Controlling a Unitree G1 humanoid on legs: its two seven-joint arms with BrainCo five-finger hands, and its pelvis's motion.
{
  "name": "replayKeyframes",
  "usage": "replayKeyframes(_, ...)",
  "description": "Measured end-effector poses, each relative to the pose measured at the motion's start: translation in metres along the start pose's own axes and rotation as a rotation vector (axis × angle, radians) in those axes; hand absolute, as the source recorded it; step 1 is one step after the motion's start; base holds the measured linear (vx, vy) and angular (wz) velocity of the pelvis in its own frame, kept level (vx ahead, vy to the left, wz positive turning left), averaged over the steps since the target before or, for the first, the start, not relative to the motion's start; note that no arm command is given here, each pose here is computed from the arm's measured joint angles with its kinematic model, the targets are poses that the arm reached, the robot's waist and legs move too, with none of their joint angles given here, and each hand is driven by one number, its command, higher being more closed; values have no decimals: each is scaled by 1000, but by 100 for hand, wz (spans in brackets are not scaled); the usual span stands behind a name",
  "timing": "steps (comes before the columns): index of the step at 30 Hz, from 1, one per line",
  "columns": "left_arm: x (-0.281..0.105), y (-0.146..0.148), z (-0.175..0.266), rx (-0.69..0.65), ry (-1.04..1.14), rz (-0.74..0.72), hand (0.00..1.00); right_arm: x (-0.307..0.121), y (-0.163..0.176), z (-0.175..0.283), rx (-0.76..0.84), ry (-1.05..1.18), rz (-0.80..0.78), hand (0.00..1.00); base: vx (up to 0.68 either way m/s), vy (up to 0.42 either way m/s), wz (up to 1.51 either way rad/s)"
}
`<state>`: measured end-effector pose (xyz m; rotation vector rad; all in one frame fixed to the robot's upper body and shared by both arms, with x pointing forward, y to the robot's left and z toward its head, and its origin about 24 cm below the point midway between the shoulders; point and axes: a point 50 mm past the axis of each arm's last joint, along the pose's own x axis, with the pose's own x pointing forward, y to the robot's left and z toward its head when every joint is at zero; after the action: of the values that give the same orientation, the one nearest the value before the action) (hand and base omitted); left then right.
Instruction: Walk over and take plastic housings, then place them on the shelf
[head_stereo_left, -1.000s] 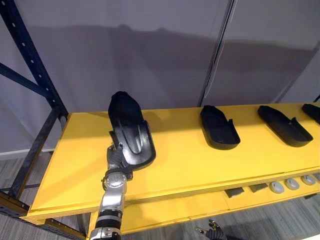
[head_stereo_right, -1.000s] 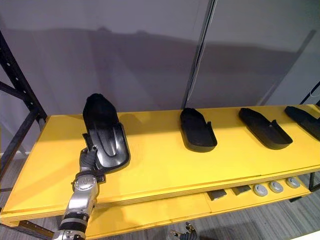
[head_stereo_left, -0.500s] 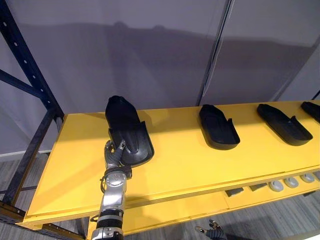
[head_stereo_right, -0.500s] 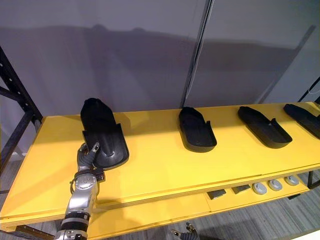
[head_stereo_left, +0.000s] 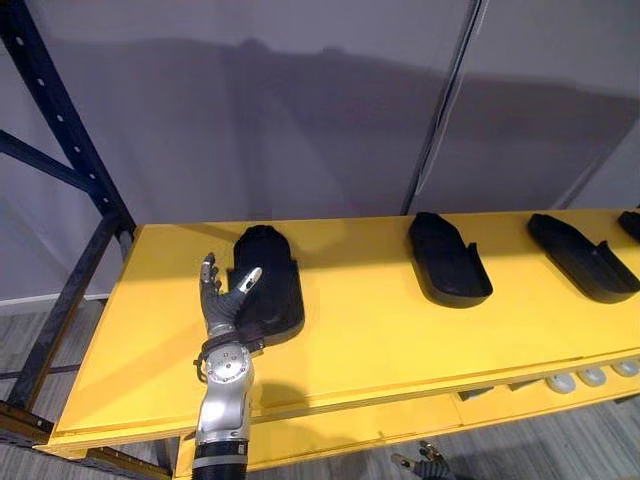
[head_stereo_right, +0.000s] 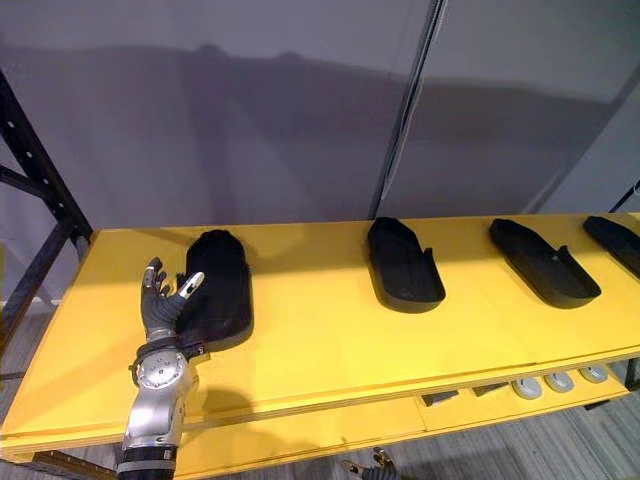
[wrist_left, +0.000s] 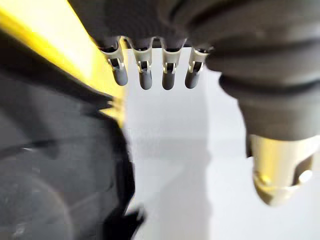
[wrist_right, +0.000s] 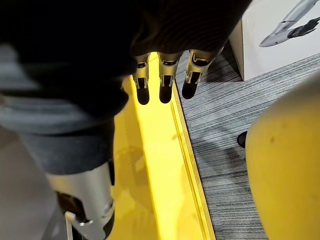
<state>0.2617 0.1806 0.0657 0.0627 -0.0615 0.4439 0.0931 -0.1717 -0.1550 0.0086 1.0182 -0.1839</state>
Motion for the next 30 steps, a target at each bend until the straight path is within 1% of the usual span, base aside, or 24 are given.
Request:
replayKeyframes(5, -6, 6, 2, -2, -15, 7, 0, -1, -1, 0, 2, -5, -2, 0, -22, -3, 8)
replayKeyframes(9, -10, 11, 18, -19, -90, 21, 0, -2, -1, -1, 3, -4, 2, 0, -14, -1, 5)
replayKeyframes(10, -11, 11, 23, -17, -116, 21, 100, -2, -1, -1, 4, -5, 2, 0, 0, 0, 0)
replayKeyframes(13, -21, 4, 35, -23, -190, -28, 100, -3, -1, -3, 5, -6, 1, 0, 0, 0, 0)
replayKeyframes(18, -58, -9, 46, -47, -278, -198, 100, -3, 2, -4, 7, -6, 8, 0, 0, 0, 0)
replayKeyframes(21, -71, -10, 37, -52, -246, -246, 100, -4, 2, -4, 5, -5, 2, 0, -1, 1, -2)
replayKeyframes(25, -79, -7, 22, -28, -184, -265, 100, -4, 1, -6, 5, -6, -5, 0, -8, 1, -6)
replayKeyframes(28, -84, -13, 6, 0, -123, -313, 100, -5, 1, -7, 1, -6, -11, 0, -5, -2, -1)
replayKeyframes(30, -86, -16, -6, 58, -88, -348, 100, -5, 2, -6, -7, -11, -10, 0, 0, 0, 0)
